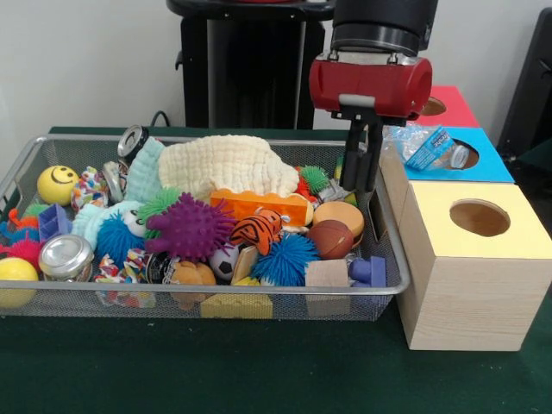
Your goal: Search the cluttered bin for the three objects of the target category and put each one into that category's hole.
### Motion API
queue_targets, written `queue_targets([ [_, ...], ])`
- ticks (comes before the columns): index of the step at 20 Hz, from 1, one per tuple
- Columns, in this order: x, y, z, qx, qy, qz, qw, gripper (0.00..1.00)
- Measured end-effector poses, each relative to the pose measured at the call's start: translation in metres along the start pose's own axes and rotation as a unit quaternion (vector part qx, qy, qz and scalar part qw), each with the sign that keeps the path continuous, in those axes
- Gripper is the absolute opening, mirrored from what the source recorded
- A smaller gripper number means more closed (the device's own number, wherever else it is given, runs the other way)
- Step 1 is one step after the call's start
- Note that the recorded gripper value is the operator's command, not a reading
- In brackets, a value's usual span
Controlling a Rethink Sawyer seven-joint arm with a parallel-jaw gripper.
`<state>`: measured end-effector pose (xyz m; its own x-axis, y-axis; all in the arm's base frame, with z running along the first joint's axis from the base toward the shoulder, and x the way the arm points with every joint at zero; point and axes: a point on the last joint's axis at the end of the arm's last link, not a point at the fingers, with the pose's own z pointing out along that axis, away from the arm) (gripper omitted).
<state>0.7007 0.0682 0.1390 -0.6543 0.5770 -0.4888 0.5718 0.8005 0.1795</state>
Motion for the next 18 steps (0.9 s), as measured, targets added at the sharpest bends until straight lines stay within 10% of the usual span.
queue_targets([
  [18, 0.029, 0.019, -0.008, -0.022, 0.022, -0.021, 0.9993, 0.0],
])
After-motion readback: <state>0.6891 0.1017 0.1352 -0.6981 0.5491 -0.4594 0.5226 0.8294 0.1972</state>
